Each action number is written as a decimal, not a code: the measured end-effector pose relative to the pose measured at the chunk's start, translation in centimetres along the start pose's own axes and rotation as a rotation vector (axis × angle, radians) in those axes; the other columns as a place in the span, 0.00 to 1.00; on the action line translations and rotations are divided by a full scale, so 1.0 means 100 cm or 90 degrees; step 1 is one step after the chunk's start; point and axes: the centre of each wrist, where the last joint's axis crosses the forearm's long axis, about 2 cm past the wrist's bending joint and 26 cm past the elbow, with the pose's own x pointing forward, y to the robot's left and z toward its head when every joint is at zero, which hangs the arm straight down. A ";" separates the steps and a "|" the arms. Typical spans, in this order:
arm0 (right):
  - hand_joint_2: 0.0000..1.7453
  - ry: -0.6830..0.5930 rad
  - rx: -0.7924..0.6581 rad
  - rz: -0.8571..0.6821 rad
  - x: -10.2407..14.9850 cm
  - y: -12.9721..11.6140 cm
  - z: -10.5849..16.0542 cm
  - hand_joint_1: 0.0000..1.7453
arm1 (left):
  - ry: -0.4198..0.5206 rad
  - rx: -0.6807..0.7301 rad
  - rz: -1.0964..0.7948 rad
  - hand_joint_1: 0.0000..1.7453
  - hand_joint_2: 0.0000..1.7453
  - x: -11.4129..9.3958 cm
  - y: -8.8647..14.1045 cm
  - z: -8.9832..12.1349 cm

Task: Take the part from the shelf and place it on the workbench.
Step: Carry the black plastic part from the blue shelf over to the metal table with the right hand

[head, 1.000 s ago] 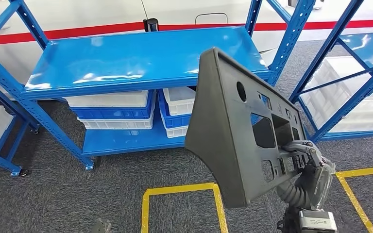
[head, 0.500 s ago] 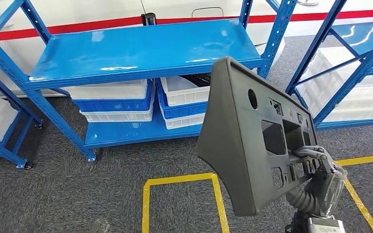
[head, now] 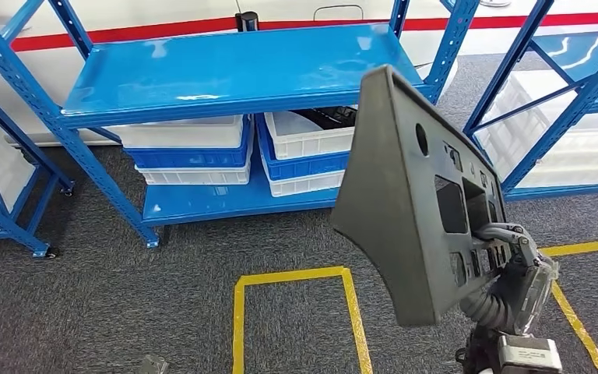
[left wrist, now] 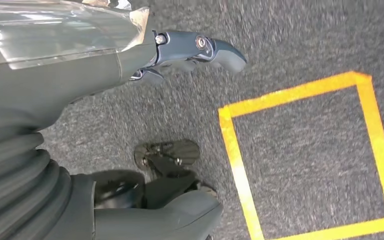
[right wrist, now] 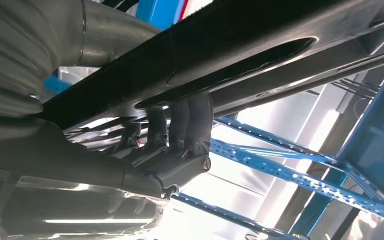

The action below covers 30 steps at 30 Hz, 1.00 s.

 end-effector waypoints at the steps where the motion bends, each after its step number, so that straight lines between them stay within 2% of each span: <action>1: 1.00 0.000 0.000 0.001 -0.001 -0.001 0.000 1.00 | -0.001 0.002 0.002 0.00 1.00 0.001 0.000 0.000; 30: 1.00 0.008 0.036 0.013 -0.014 -0.003 -0.002 1.00 | 0.008 0.018 0.029 0.00 1.00 -0.007 0.007 0.016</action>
